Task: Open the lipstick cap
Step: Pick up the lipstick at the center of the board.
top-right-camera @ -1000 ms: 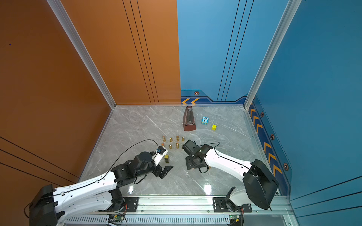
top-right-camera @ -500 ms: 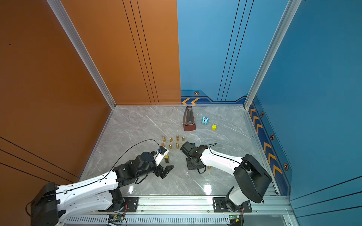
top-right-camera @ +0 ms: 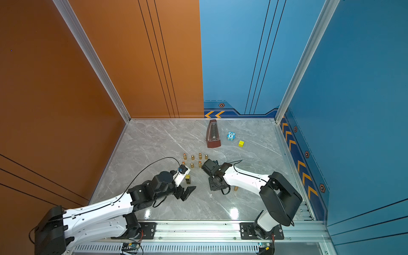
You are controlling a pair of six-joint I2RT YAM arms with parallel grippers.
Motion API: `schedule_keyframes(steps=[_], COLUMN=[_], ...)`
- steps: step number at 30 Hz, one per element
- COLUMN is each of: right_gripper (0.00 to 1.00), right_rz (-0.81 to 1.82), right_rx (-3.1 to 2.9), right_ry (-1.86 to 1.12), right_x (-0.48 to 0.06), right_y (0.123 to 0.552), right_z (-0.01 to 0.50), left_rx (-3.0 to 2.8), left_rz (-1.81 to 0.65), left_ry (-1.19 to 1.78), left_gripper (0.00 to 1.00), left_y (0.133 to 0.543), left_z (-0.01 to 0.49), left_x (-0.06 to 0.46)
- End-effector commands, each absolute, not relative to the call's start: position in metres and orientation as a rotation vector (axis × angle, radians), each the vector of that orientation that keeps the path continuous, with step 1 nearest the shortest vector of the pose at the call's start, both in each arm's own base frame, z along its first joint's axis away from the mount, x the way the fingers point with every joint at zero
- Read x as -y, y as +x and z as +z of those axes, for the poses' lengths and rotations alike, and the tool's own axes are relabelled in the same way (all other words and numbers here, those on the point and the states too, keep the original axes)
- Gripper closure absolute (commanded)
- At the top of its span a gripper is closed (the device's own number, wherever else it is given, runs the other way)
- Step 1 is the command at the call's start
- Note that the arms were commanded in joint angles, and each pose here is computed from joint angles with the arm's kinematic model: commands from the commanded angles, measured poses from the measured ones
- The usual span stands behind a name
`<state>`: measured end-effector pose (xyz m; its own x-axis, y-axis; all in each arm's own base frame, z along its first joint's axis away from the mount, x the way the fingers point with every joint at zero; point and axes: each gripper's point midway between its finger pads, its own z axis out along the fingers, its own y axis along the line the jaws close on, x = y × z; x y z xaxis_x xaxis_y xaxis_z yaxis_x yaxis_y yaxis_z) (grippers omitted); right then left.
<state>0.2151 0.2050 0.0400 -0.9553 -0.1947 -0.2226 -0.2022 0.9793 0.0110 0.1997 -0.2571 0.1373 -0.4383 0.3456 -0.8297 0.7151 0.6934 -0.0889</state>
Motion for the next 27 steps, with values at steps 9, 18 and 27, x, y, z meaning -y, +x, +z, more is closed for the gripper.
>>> schedule_keyframes(steps=[9, 18, 27], right_gripper=[0.85, 0.85, 0.85], right_rz=[0.190, 0.531, 0.842], right_rx=[-2.892, -2.858, -2.785], right_ry=[-0.295, -0.323, -0.439], right_x=[-0.213, -0.233, -0.261], right_y=[0.220, 0.221, 0.209], right_z=[0.060, 0.104, 0.154], left_rx=[-1.990, -1.931, -1.872], left_rz=[-0.532, -0.550, -0.639], left_ry=[0.814, 0.848, 0.892], left_gripper=[0.01, 0.01, 0.05], left_y=[0.205, 0.206, 0.205], left_z=[0.154, 0.166, 0.172], left_x=[0.259, 0.263, 0.281])
